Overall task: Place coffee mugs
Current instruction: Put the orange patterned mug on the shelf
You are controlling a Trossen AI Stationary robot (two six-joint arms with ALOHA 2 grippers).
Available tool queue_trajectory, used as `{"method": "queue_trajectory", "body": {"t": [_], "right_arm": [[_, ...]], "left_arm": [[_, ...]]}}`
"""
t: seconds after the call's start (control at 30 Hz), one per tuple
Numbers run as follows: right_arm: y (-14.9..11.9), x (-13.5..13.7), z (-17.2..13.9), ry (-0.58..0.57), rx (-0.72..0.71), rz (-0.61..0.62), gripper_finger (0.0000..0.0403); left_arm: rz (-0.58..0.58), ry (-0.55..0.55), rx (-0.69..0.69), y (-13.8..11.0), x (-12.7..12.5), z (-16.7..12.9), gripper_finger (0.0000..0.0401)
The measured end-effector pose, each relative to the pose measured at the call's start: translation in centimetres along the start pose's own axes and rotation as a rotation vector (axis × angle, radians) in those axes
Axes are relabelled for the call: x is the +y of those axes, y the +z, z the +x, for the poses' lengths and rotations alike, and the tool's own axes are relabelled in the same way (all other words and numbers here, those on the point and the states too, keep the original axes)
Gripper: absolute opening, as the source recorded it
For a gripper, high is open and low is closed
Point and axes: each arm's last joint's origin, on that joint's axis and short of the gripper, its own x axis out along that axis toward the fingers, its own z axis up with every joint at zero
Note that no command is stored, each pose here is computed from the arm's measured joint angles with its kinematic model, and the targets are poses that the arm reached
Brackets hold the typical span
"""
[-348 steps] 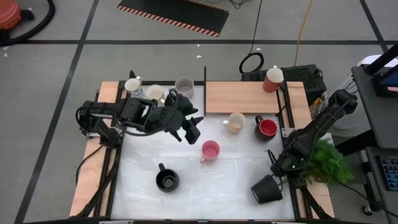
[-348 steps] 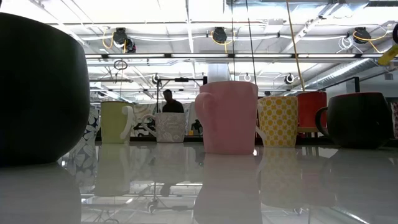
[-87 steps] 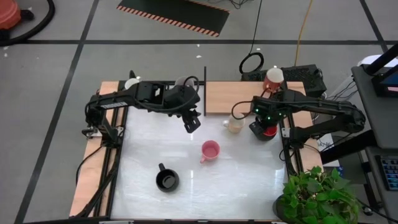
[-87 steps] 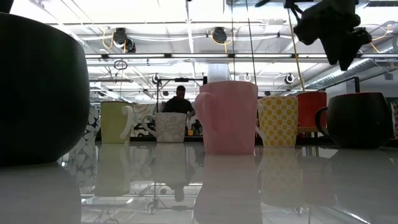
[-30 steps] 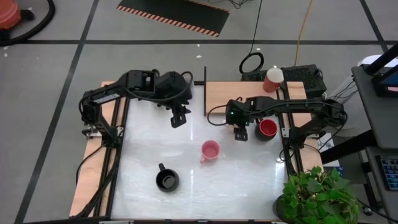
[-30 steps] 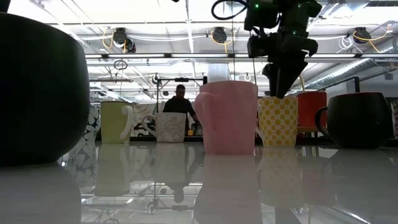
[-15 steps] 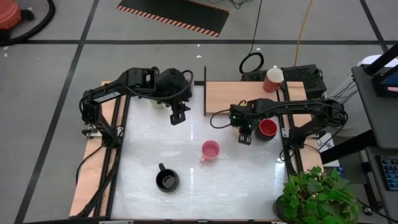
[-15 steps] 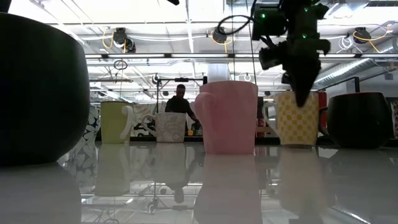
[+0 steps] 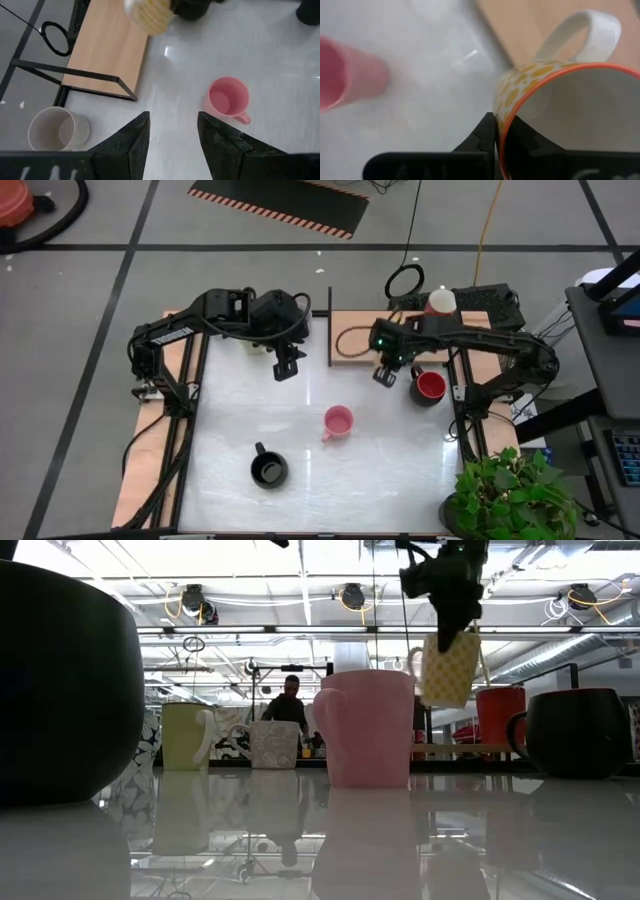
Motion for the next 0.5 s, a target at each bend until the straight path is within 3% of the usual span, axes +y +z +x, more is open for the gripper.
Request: {"method": "queue_trajectory", "body": {"t": [0.2, 0.5], "right_arm": [[-0.4, -2.2, -0.1, -0.050, 0.097, 0.148, 0.0008], [-0.6, -4.2, 0.1, -0.145, 0.141, 0.079, 0.0007]], "left_arm": [[0.000, 0.000, -0.002, 0.0, 0.0, 0.0, 0.0170], [-0.033, 0.000, -0.002, 0.0, 0.0, 0.0, 0.0170]]}}
